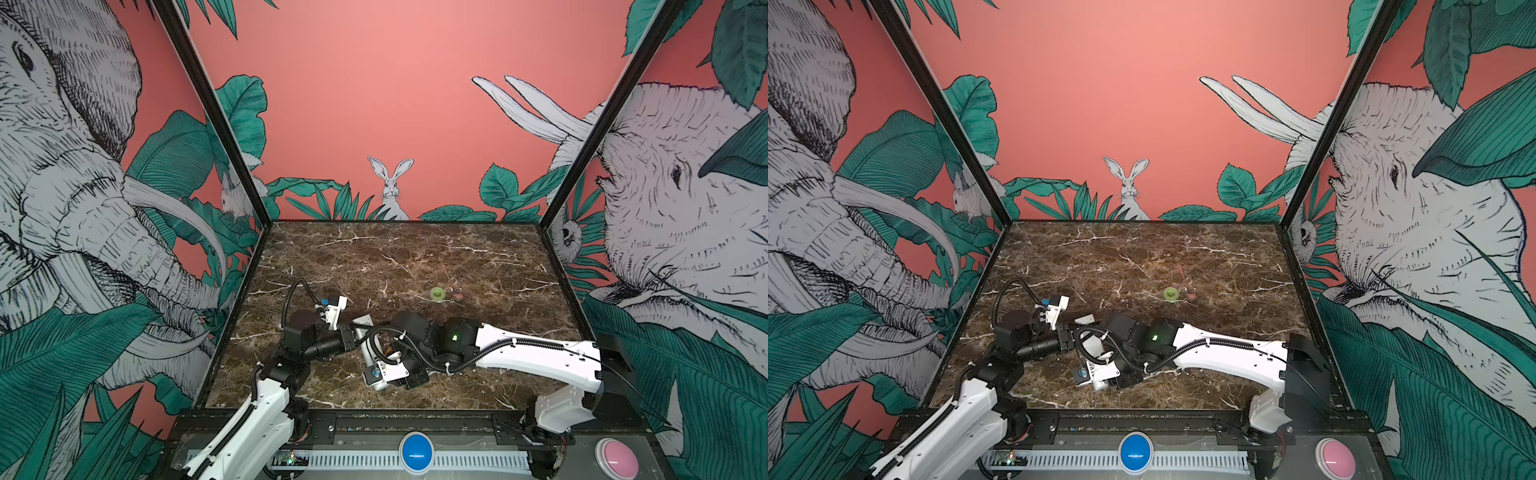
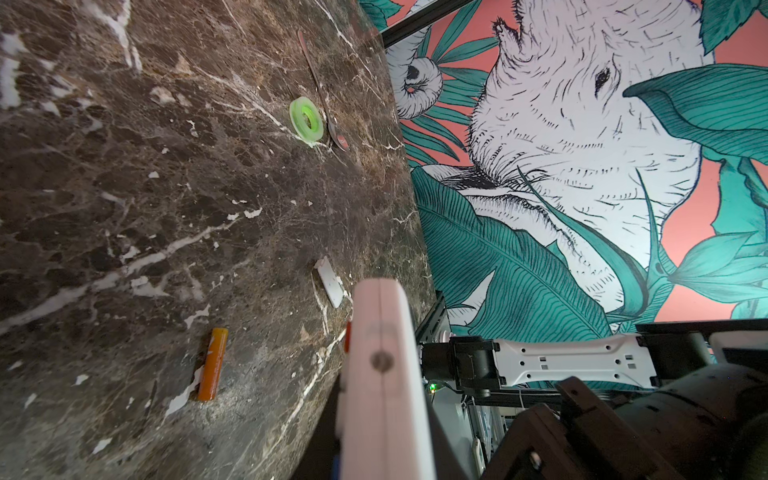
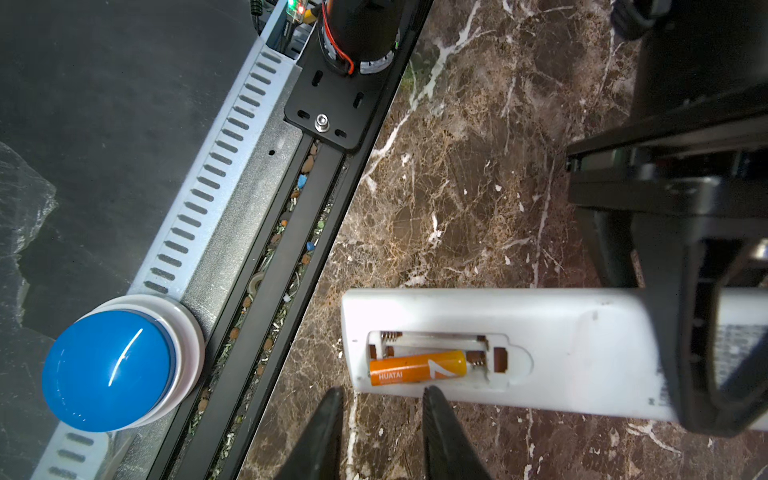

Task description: Load the batteries into the remote control

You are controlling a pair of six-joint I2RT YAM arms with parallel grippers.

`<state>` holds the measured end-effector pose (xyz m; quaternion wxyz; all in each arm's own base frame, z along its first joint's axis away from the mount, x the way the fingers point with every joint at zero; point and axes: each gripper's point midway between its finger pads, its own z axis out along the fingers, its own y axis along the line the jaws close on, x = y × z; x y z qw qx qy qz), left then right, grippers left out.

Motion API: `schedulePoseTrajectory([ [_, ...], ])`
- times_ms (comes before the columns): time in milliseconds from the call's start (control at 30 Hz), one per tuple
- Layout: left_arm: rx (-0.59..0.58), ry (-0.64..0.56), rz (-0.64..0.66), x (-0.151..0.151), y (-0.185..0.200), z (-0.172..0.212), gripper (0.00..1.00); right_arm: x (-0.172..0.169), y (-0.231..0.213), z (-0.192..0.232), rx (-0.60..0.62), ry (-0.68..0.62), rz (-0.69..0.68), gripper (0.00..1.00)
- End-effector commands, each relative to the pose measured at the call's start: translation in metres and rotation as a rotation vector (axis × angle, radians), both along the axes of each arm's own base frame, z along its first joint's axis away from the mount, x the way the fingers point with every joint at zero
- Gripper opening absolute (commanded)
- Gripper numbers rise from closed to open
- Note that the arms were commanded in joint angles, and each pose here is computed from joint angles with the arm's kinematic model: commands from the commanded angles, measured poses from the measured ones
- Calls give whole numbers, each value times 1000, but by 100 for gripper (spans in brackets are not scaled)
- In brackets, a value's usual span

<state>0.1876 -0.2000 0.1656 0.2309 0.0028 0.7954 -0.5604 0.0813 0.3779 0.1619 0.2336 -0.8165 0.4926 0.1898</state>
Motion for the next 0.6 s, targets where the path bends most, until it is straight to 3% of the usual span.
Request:
schedulePoseTrajectory([
  [0,-36,-63,-13,2,-2,22,0,-5,6,-4,-1,-7,33,31],
  [567,-39,-61,-13,3,-3,21,0,1,3,-19,-55,-41,26,31],
])
